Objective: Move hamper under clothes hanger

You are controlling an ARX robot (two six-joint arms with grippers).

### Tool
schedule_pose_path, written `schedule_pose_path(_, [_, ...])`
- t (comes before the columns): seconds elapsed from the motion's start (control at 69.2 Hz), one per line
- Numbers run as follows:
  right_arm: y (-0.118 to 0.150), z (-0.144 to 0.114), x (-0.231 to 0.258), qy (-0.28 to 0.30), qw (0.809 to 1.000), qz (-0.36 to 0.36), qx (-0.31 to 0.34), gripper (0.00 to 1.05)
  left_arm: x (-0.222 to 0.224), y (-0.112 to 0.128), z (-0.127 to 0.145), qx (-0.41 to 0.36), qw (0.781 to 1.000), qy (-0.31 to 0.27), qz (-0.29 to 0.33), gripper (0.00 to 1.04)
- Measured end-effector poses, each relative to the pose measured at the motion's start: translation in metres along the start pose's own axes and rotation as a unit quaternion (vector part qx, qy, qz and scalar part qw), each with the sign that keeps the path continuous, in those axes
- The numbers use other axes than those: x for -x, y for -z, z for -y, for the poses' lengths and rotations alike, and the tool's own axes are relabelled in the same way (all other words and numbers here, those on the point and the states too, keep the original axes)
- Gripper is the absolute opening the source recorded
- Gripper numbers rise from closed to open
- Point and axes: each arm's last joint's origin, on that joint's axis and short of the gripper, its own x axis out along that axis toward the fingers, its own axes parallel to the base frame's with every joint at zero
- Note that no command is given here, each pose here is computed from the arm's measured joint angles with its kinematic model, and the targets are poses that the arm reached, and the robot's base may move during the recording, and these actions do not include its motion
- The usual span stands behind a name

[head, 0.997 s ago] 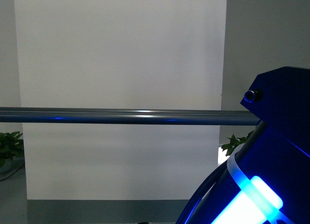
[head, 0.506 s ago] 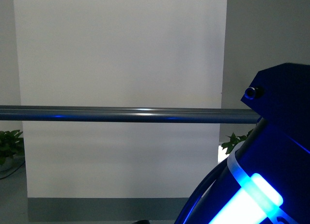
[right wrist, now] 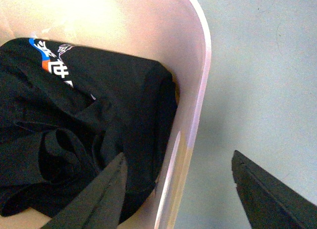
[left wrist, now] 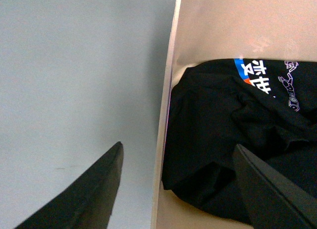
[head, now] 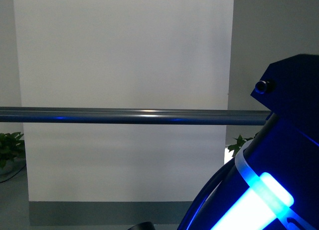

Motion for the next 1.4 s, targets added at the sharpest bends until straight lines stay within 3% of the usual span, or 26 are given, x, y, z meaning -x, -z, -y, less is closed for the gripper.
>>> schedule_pose_path(0.159, [0.000, 0.000, 0.000, 0.000, 1.000, 0.000, 0.000, 0.98, 0.000, 0.000, 0.000, 0.000, 1.000, 0.000, 0.000, 0.97])
schedule_pose_path(0.202, [0.000, 0.000, 0.000, 0.000, 1.000, 0.000, 0.000, 0.99, 0.000, 0.000, 0.000, 0.000, 1.000, 0.000, 0.000, 1.00])
schedule_pose_path(0.593, [0.000, 0.000, 0.000, 0.000, 1.000, 0.000, 0.000, 0.97, 0.000, 0.000, 0.000, 0.000, 1.000, 0.001, 0.001, 0.98])
schedule_pose_path(0.694, [0.000, 0.000, 0.000, 0.005, 1.000, 0.004, -0.002, 0.97, 0.005, -0.008, 0.001, 0.025, 0.994, 0.018, 0.106, 0.98])
schedule_pose_path(0.81, [-0.002, 0.000, 0.002, 0.113, 0.982, 0.133, -0.079, 0.97, 0.017, -0.028, -0.001, 0.041, 0.987, 0.027, 0.156, 0.98])
schedule_pose_path(0.925, [-0.014, 0.000, 0.015, 0.162, 0.957, 0.205, -0.128, 0.97, 0.034, -0.049, -0.003, 0.049, 0.980, 0.039, 0.190, 0.98])
schedule_pose_path(1.214, [-0.064, -0.005, 0.076, 0.161, 0.928, 0.295, -0.161, 0.97, 0.081, -0.090, -0.006, 0.043, 0.961, 0.060, 0.265, 0.98])
schedule_pose_path(1.402, [-0.073, -0.012, 0.093, 0.161, 0.922, 0.317, -0.153, 0.97, 0.110, -0.105, -0.009, 0.035, 0.949, 0.070, 0.306, 0.98])
